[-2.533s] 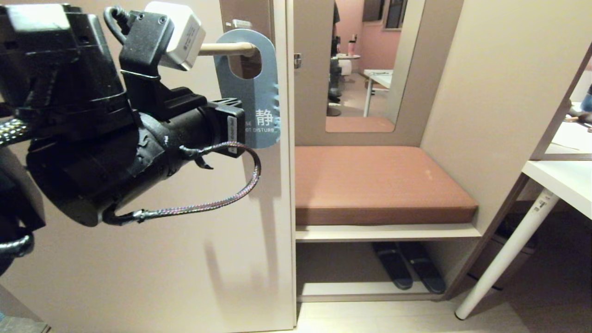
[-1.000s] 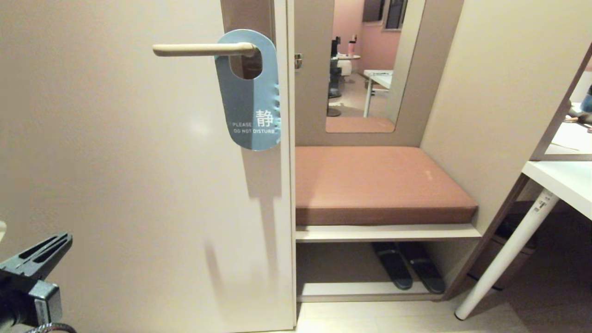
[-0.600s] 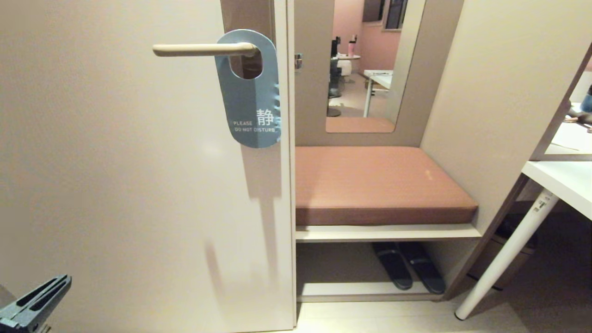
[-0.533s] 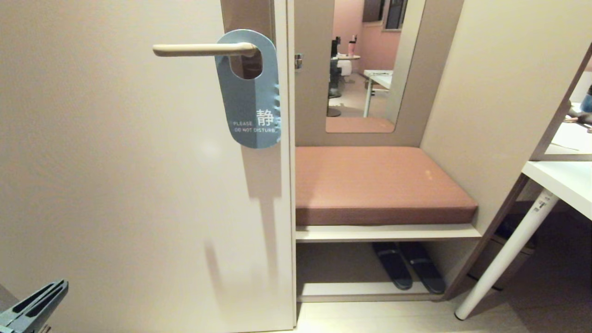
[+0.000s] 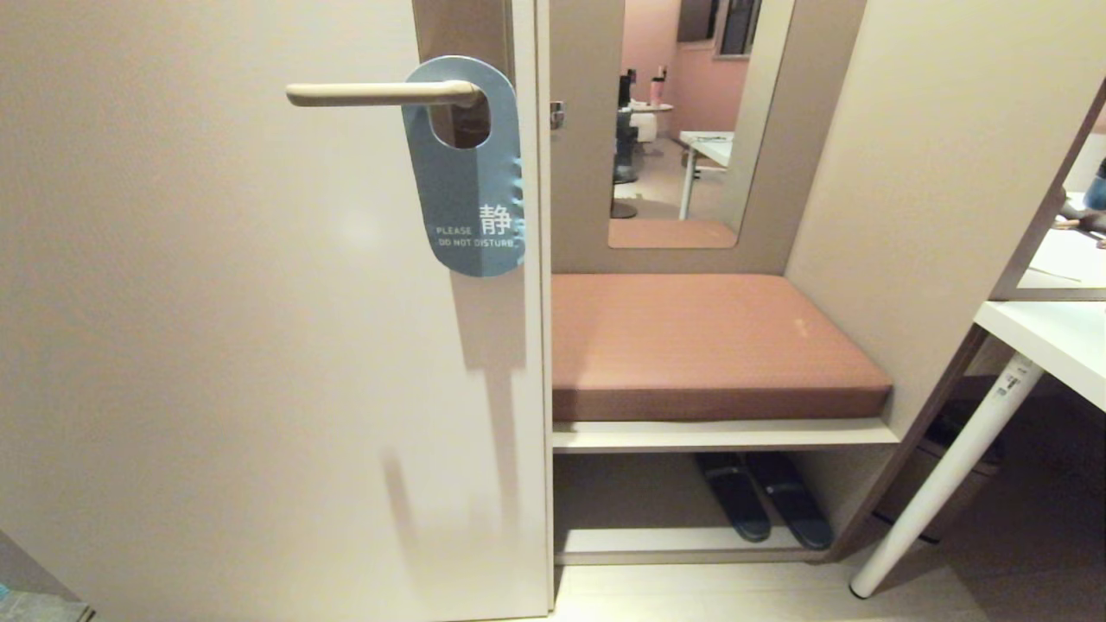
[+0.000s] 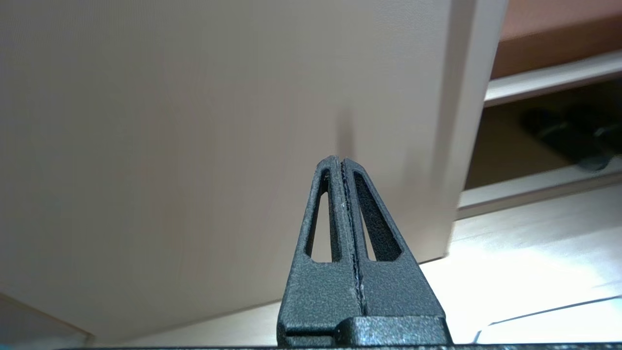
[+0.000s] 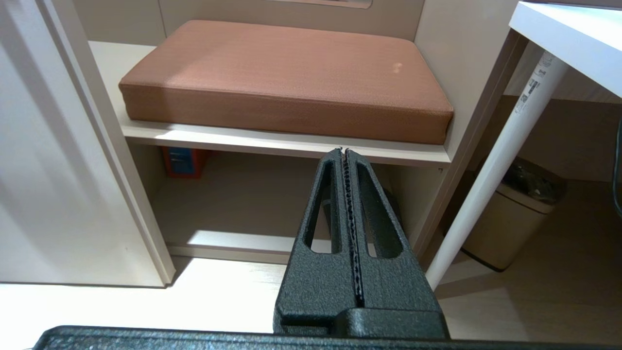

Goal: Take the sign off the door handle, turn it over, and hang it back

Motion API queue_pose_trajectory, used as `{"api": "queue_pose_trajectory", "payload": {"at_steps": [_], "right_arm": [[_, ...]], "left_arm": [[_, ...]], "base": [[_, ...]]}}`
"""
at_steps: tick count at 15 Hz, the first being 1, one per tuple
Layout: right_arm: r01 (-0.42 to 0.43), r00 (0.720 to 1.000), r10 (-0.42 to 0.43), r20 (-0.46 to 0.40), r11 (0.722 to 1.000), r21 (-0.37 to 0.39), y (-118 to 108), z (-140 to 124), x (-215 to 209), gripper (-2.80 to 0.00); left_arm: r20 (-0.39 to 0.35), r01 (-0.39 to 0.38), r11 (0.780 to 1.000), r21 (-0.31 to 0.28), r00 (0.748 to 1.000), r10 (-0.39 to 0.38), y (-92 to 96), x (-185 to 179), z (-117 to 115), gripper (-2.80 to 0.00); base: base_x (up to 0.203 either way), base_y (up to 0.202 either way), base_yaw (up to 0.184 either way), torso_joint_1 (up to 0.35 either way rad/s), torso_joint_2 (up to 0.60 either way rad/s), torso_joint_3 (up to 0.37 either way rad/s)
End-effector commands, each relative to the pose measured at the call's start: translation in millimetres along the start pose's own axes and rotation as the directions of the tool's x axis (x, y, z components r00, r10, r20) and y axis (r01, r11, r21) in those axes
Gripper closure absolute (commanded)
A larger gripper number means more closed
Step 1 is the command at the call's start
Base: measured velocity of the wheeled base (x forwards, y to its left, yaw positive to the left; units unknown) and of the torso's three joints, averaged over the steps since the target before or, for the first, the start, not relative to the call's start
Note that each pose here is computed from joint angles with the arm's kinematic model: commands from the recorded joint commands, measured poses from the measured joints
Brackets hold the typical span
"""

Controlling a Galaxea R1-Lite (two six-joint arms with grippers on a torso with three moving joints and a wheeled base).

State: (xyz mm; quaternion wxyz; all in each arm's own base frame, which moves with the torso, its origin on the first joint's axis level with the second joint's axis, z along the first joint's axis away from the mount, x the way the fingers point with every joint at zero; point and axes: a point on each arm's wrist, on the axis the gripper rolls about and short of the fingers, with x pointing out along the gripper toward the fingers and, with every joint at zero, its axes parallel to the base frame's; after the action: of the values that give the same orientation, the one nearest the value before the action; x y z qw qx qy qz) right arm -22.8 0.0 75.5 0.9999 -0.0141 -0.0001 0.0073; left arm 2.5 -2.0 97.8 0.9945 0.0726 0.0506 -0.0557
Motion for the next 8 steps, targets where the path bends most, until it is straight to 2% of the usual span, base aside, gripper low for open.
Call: {"api": "queue_pose_trajectory", "payload": {"at_steps": [1,5,8], "right_arm": [[-0.001,1.0,0.001,-0.001,1.0,-0.001,0,0,0,0.0],[0.001,1.0,-0.001,0.0,1.0,-0.001,0,0,0,0.0],[-0.001,1.0,0.001,-0.002,1.0,-0.001,0,0,0,0.0]], "left_arm": [[0.07,-0.017,0.999,-0.045,0.997,0.02,-2.1,-11,-7,0.0],[0.054,-0.062,0.997,-0.056,0.996,0.065,-4.0,-19,-22,0.0],[0.098,-0.069,0.996,-0.052,0.992,0.074,-4.6,-23,-24,0.0]], "base": [[0.0,0.0,0.0,0.0,0.0,0.0],[0.0,0.0,0.0,0.0,0.0,0.0],[0.0,0.0,0.0,0.0,0.0,0.0]]}}
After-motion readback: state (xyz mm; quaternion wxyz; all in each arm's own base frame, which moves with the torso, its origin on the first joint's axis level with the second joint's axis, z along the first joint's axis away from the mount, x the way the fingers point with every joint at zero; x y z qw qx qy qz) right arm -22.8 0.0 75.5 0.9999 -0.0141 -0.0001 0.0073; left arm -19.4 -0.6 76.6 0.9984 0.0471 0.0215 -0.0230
